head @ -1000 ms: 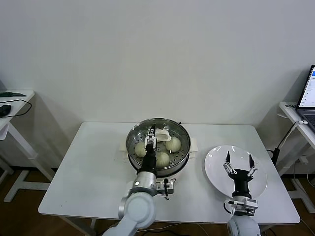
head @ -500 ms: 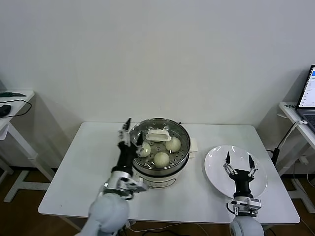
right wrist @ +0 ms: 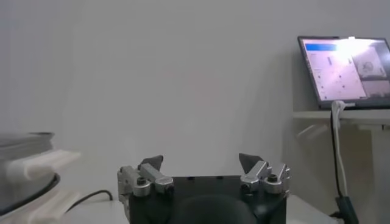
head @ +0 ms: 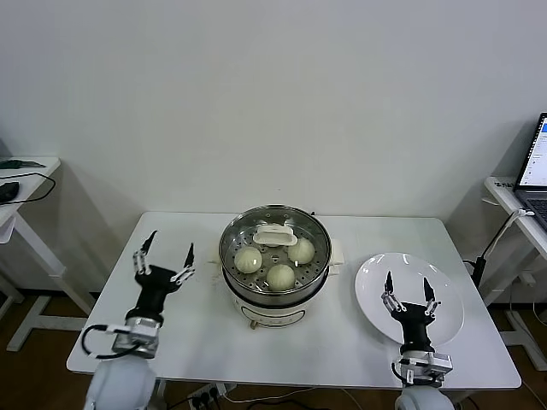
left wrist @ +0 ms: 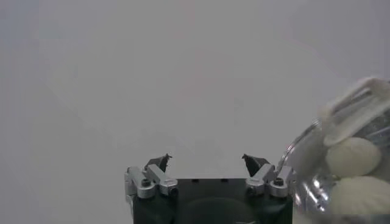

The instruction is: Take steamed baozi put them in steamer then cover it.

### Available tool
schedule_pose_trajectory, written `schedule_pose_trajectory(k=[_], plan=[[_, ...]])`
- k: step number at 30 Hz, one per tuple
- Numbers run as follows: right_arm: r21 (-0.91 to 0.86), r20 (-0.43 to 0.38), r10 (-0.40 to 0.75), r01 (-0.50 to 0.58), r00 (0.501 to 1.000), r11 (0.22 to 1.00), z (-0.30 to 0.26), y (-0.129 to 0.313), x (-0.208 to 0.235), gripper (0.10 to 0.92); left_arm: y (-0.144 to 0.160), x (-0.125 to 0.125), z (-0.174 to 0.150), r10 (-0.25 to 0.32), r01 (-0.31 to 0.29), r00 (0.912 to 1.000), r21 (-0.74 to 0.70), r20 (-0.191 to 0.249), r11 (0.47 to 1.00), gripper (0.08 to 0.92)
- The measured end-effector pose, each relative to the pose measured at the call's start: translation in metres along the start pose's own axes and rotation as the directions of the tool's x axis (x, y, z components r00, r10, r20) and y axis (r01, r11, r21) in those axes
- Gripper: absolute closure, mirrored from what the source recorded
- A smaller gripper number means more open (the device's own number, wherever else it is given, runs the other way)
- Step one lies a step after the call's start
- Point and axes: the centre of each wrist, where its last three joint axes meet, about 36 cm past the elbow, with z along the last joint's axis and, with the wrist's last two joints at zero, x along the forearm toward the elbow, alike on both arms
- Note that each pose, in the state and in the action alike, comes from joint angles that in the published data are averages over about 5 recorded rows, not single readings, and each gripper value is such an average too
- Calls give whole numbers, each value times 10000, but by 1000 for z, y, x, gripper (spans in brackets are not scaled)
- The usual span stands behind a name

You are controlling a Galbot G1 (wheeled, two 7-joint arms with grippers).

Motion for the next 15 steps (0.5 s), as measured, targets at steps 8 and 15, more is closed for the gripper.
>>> schedule_pose_trajectory(k=[8,15], plan=[[-65,-240,-104,102,9997,9999,0,2,7,200,17,20,32,-116,118,9999,889,-34,9960,177],[-98,-355,-126,123,9993,9999,0,4,9,200,23,30,42,-75,67,9999,1209,69,9926,177]])
